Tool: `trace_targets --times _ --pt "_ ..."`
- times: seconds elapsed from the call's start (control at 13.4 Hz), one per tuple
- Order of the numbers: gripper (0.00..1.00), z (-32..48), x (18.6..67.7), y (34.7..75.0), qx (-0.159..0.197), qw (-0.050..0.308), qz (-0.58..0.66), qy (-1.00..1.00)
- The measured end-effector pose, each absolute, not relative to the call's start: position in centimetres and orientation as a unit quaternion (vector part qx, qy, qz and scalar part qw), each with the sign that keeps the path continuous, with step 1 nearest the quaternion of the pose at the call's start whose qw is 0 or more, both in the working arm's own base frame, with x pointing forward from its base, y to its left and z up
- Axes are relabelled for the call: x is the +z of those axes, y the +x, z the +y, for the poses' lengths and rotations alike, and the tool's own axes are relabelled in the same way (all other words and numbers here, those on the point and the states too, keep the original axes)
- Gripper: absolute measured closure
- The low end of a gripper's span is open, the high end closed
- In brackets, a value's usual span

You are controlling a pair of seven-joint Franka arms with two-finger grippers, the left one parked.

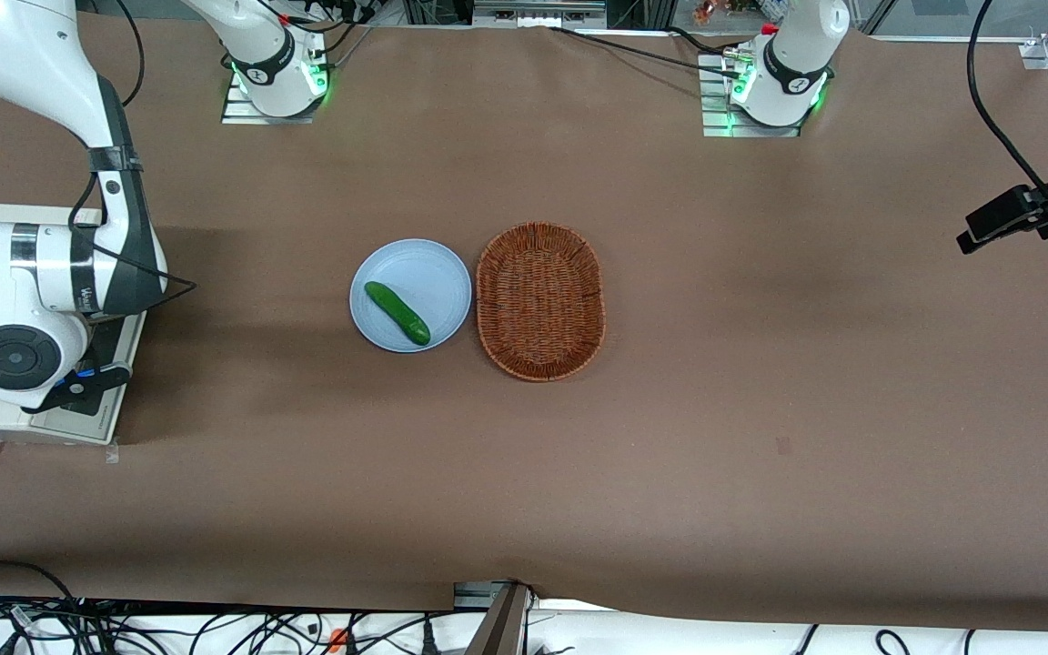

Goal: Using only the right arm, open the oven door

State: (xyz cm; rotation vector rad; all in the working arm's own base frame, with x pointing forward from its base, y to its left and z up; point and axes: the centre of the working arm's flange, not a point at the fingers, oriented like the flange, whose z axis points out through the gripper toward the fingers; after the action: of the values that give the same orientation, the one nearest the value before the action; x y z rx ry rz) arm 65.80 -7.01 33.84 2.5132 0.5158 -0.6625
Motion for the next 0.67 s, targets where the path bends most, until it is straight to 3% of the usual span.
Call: trace_targets --times 0.45,0.67 --pt "0.99 -6.83 33.36 65.98 -0.234 0.243 0.195 0.921" --pt "0.99 -6.11 33.32 66.03 -0.229 0.224 0.192 0.928"
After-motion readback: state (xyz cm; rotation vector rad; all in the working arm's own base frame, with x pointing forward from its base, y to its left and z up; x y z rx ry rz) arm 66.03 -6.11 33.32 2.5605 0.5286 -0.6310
